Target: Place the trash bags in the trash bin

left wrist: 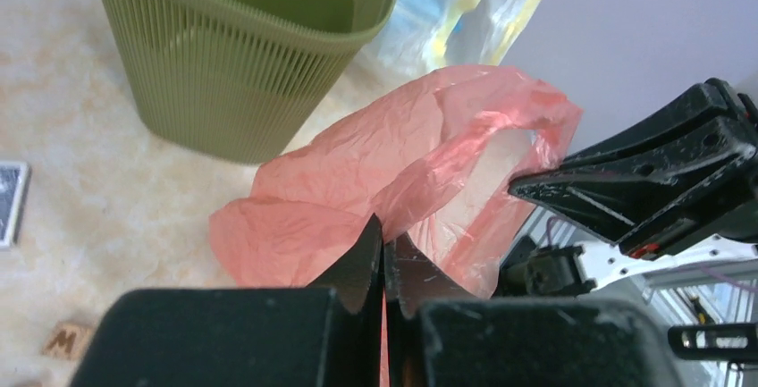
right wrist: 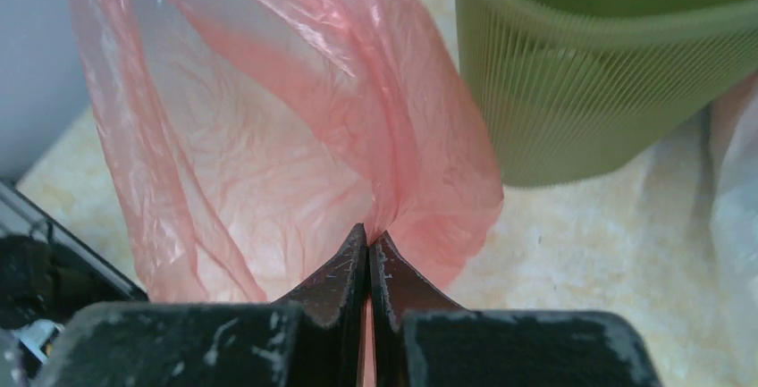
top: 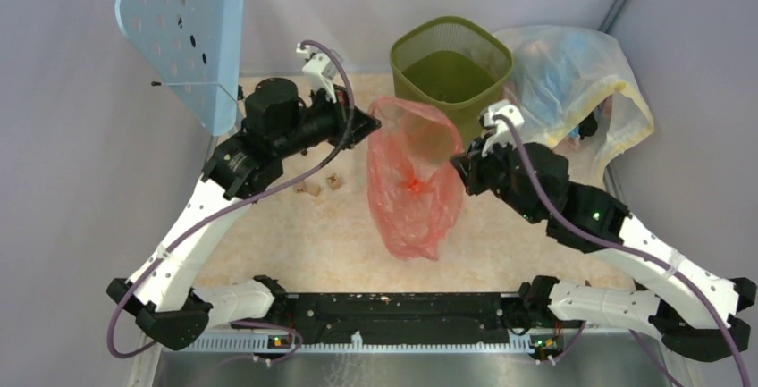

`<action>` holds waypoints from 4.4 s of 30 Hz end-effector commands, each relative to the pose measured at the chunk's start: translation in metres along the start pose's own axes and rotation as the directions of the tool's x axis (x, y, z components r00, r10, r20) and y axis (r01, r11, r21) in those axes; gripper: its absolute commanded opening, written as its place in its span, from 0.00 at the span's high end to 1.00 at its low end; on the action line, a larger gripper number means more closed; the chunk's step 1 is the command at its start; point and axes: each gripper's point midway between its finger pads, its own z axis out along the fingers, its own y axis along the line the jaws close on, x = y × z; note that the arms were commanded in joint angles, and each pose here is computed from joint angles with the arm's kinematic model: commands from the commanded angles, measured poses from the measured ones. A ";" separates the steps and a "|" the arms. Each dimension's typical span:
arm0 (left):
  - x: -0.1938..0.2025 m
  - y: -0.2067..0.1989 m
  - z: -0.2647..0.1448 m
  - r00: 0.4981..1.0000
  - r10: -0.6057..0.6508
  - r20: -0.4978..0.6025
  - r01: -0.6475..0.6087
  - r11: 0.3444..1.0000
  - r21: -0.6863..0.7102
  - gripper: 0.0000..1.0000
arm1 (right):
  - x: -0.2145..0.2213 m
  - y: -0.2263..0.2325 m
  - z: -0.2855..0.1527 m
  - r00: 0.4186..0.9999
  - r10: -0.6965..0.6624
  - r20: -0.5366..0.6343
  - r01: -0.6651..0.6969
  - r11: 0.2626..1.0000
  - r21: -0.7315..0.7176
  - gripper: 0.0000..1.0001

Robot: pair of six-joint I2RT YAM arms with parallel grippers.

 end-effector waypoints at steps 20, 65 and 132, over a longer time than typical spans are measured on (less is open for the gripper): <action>-0.201 -0.064 -0.057 0.772 0.148 0.618 -0.179 0.984 -0.012 1.00 | -0.297 -0.047 -0.066 0.796 -0.209 0.568 -0.004 0.937 0.350 1.00; -0.266 0.031 0.072 0.698 0.204 0.687 -0.195 0.976 -0.093 1.00 | -0.330 -0.199 0.058 0.797 -0.119 0.592 -0.141 0.917 0.374 1.00; -0.186 0.056 0.073 0.839 0.126 0.529 -0.121 0.992 -0.045 1.00 | -0.139 -0.143 0.046 0.980 0.191 0.051 -0.193 0.873 0.448 1.00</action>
